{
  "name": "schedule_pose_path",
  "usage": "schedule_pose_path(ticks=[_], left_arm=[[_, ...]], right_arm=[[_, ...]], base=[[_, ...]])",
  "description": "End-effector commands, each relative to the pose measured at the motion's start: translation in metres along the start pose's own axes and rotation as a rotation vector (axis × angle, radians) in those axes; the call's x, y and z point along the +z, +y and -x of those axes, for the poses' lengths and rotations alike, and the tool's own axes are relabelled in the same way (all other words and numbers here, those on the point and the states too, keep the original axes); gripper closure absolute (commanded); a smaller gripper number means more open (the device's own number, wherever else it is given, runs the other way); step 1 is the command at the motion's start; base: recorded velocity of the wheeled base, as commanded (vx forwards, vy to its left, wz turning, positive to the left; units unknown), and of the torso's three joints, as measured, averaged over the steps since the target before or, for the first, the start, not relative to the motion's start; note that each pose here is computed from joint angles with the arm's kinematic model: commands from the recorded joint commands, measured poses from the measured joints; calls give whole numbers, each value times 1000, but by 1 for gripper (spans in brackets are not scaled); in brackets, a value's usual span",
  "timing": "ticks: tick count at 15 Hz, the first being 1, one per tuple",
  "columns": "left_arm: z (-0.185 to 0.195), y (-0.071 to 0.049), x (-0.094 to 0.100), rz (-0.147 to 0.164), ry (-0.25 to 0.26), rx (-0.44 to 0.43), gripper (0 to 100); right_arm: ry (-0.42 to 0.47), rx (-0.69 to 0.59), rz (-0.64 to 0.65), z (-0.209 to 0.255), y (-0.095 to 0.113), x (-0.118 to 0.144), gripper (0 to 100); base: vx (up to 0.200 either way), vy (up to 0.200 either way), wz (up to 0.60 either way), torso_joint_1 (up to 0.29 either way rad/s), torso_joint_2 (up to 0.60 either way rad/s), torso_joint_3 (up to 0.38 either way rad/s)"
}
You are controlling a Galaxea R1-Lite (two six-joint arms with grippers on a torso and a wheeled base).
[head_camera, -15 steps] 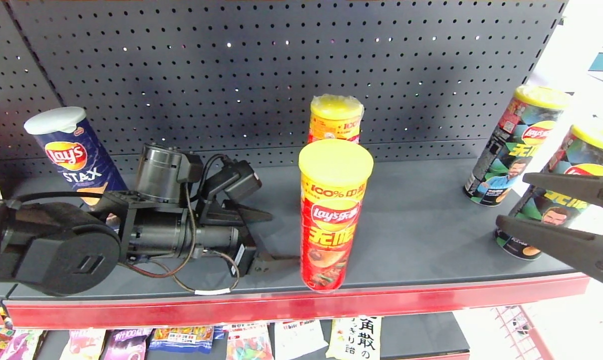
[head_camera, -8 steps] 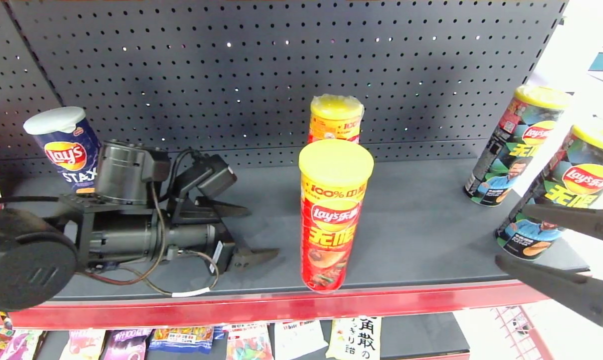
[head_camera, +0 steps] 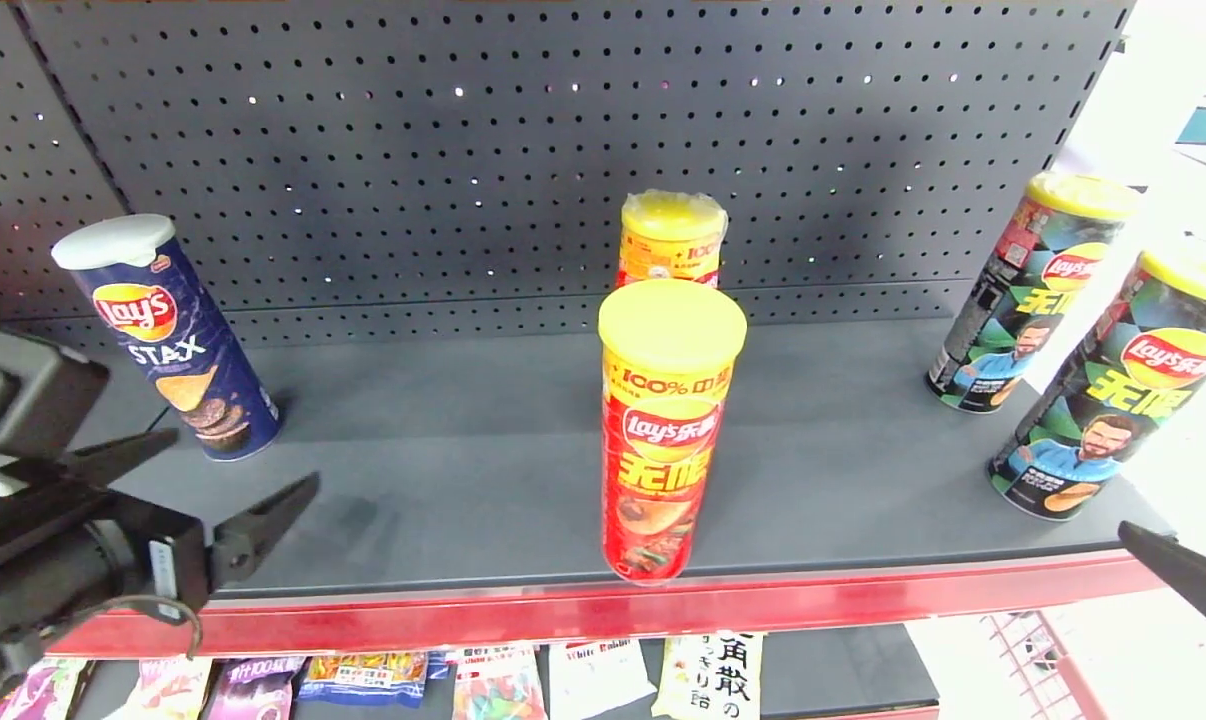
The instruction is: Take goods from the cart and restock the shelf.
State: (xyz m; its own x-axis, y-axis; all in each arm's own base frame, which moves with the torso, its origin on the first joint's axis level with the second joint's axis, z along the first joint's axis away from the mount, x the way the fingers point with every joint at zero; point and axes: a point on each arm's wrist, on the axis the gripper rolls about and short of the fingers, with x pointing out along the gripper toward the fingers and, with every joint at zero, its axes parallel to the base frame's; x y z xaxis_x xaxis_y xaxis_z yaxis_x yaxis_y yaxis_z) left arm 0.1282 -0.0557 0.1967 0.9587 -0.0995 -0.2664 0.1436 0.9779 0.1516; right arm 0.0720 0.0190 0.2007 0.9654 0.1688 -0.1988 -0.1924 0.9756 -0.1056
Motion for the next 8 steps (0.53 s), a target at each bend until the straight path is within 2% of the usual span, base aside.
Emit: schedule_pose_path(ticks=[1, 3, 5, 6, 8], left_arm=[[19, 9, -6, 61, -46, 140, 0], [17, 9, -7, 56, -37, 149, 0], [20, 10, -5, -3, -46, 151, 0], [21, 10, -5, -15, -49, 150, 0], [21, 11, -5, -13, -53, 149, 0]], right_arm=[[5, -110, -35, 3, -8, -3, 0], [25, -94, -38, 3, -8, -11, 0], [30, -86, -35, 4, -7, -14, 0], [27, -97, -37, 5, -8, -14, 0], [41, -117, -40, 5, -9, -19, 0]], base=[[0, 0, 0, 0, 0, 0], [0, 0, 0, 0, 0, 0], [0, 0, 0, 0, 0, 0], [0, 0, 0, 0, 0, 0], [0, 0, 0, 0, 0, 0]])
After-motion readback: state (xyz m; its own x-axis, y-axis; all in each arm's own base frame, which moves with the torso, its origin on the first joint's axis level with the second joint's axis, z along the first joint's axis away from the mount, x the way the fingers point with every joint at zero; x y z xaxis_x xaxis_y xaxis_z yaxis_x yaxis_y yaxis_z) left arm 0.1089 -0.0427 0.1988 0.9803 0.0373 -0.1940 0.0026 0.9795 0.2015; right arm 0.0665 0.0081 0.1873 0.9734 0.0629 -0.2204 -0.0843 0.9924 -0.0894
